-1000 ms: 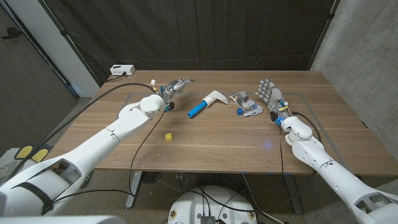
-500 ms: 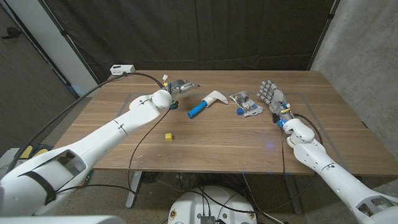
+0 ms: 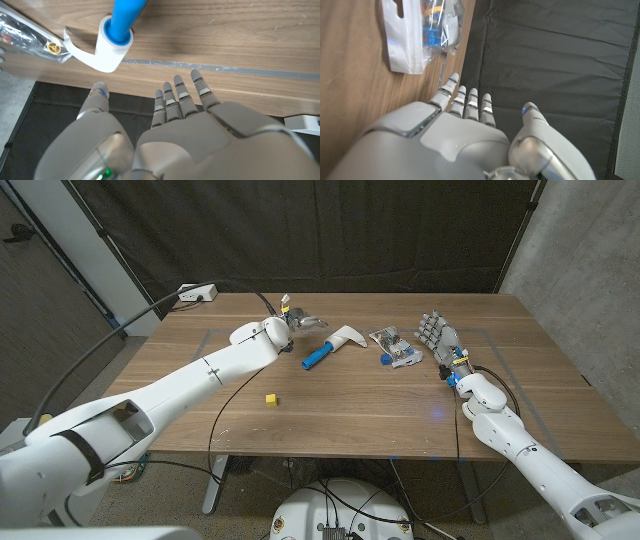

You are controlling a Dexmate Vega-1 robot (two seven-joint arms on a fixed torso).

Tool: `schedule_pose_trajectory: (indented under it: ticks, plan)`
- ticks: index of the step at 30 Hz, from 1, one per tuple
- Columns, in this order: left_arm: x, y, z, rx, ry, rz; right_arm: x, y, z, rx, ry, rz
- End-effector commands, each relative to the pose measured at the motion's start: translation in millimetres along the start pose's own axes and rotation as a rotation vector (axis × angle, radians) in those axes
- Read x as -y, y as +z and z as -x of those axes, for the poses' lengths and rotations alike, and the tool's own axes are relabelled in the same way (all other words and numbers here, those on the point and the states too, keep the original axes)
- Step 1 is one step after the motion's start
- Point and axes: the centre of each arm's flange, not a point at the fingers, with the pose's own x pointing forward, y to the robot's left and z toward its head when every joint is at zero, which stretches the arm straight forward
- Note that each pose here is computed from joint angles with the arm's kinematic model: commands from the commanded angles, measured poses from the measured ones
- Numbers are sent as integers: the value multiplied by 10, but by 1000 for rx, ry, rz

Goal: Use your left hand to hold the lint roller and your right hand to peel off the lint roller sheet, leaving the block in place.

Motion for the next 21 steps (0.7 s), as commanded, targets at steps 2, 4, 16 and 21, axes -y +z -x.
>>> schedule_pose_trajectory:
  ticks: [2, 4, 16, 21]
  plan:
    - [-34, 269, 24, -97, -98, -131, 23, -52, -73, 2, 8, -12]
    - [-29, 314, 24, -116, -115, -159, 26, -59, -85, 2, 9, -13]
    - [19, 524, 40, -213, -153, -310, 47, -93, -103, 3, 11, -20]
    - [47, 603, 44, -239, -163, -358, 58, -102, -100, 6, 10, -23]
